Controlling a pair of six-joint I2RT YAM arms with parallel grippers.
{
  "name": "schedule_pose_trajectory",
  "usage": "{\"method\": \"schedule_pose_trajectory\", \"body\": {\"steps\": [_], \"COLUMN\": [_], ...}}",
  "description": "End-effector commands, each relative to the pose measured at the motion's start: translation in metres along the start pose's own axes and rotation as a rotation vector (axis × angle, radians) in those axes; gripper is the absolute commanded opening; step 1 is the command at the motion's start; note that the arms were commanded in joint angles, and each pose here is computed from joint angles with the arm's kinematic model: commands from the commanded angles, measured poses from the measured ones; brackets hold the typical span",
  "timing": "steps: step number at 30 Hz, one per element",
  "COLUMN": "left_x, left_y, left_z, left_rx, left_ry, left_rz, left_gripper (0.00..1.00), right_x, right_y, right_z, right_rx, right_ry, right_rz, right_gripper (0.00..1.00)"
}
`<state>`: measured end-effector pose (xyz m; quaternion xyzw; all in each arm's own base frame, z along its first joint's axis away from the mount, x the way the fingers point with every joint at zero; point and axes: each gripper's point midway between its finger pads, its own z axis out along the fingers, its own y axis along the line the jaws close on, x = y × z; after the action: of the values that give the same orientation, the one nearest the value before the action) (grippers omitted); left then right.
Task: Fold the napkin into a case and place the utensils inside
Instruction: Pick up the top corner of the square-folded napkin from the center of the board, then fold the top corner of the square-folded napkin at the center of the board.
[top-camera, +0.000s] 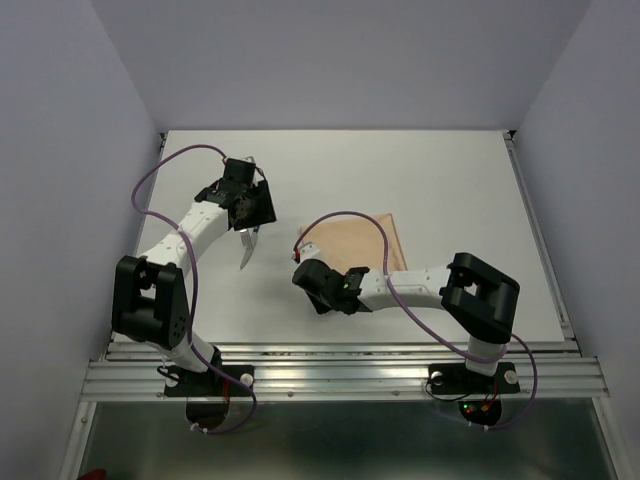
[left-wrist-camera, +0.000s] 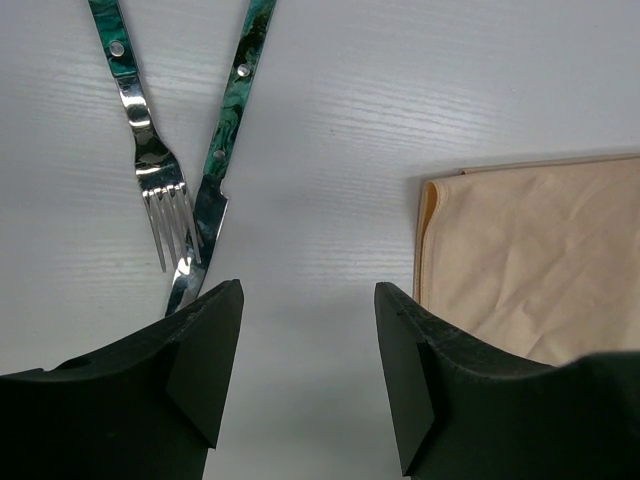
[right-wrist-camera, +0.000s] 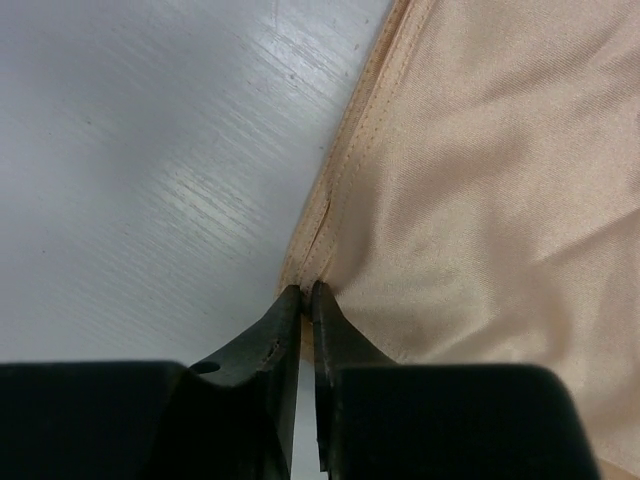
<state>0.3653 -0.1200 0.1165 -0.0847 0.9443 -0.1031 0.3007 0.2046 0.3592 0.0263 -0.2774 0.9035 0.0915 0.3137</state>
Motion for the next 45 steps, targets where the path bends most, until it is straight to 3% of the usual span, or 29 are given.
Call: {"method": "schedule_pose_trajectory", "body": {"steps": [1, 3, 12, 21, 31, 45], "left_x": [-0.005, -0.005, -0.006, -0.003, 0.001, 0.004], "left_y": [-0.002, -0.003, -0.002, 0.0, 0.003, 0.005], "left_z": [-0.005, -0.006, -0.007, -0.005, -0.003, -0.011], "left_rx": [0.018, 0.021, 0.019, 0.012, 0.004, -0.004], "left_ry": [-0.025, -0.026, -0.03, -0.024, -0.007, -0.012], "left_rz": [0.003, 0.003, 0.006, 0.0, 0.023, 0.012], "left_gripper": [0.66, 0.66, 0.66, 0.66, 0.64, 0.64], "right_x": [-0.003, -0.006, -0.047, -0.062, -0.094, -0.118], "right_y": [0.002, 0.001, -0.008, -0.034, -0.113, -0.175], "right_z": [0.004, 0.001, -0.031, -0.033, -0.029, 0.0], "right_rx": [0.017, 0.019, 0.043, 0.091, 0.122, 0.197], "right_ry": [-0.021, -0.03, -0.172, -0.202, -0.239, -0.228], "right_rz": [0.011, 0.017, 0.075, 0.142, 0.197, 0.213], "right_gripper": [0.07, 0.01, 0.01, 0.01, 0.01, 0.01]}}
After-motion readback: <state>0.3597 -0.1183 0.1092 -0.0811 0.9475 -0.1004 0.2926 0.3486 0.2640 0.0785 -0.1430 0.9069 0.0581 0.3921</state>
